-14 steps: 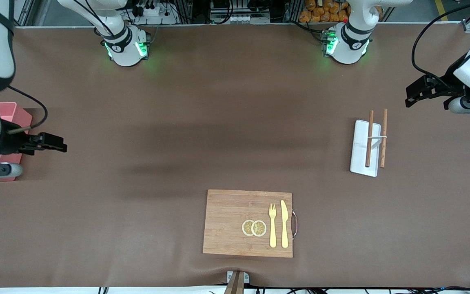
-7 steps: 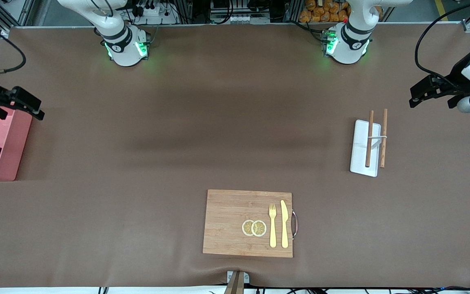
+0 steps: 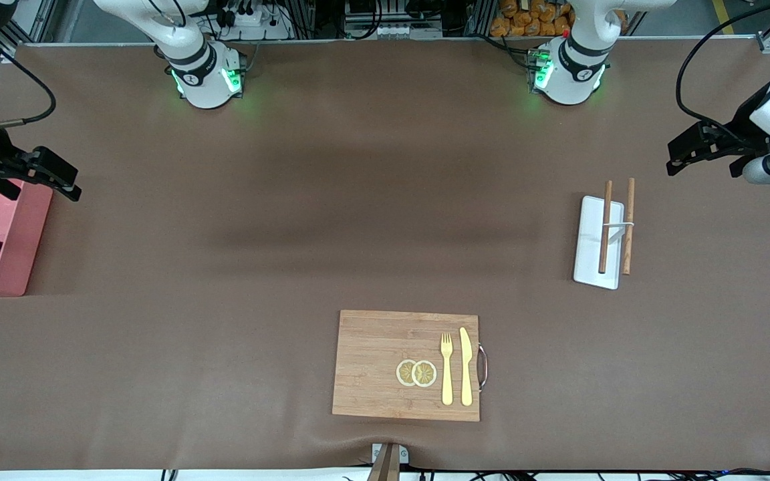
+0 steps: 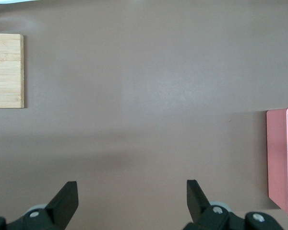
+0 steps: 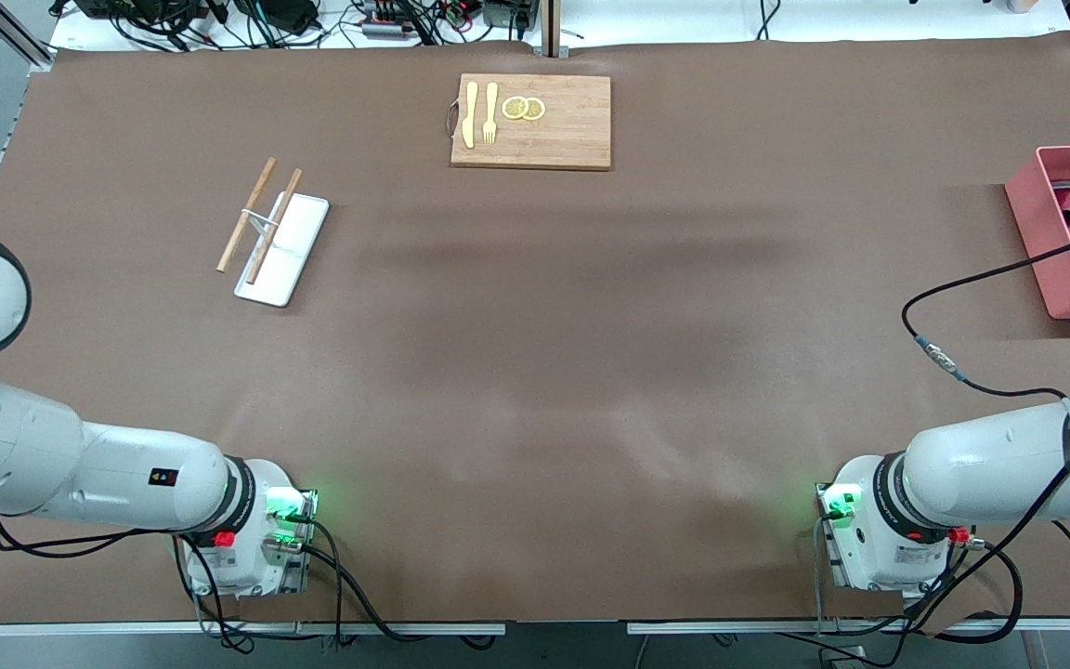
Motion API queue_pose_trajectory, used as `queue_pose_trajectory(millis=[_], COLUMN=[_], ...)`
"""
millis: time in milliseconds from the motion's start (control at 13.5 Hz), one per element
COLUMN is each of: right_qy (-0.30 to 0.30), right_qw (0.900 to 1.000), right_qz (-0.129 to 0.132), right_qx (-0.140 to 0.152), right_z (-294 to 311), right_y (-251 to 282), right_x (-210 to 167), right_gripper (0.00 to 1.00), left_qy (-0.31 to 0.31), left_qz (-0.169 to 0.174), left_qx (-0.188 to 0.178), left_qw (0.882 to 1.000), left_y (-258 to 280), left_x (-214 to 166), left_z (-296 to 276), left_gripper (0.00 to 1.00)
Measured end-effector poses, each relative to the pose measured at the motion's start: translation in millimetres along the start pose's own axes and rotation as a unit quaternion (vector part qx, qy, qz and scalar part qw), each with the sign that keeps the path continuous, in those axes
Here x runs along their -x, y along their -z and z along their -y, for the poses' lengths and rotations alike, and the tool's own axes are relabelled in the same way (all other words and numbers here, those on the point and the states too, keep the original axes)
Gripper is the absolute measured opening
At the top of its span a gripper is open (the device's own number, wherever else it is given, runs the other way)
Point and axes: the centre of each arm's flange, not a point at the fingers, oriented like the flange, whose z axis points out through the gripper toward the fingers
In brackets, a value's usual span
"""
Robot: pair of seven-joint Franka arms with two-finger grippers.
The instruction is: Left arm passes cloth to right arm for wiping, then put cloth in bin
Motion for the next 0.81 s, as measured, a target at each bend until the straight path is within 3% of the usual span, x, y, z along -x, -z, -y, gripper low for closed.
queue_pose_trajectory(millis=[813], right_qy=[-0.009], right_qw=[1.0], right_qz=[-0.008], right_qx=[0.005], right_z=[-11], right_y=[1], right_x=[-3], right_gripper=[1.0], left_qy=[0.003], left_qz=[0.003], left_qx=[0.0], left_qw=[1.0], left_y=[-1], left_x=[0], left_z=[3], left_gripper=[1.0])
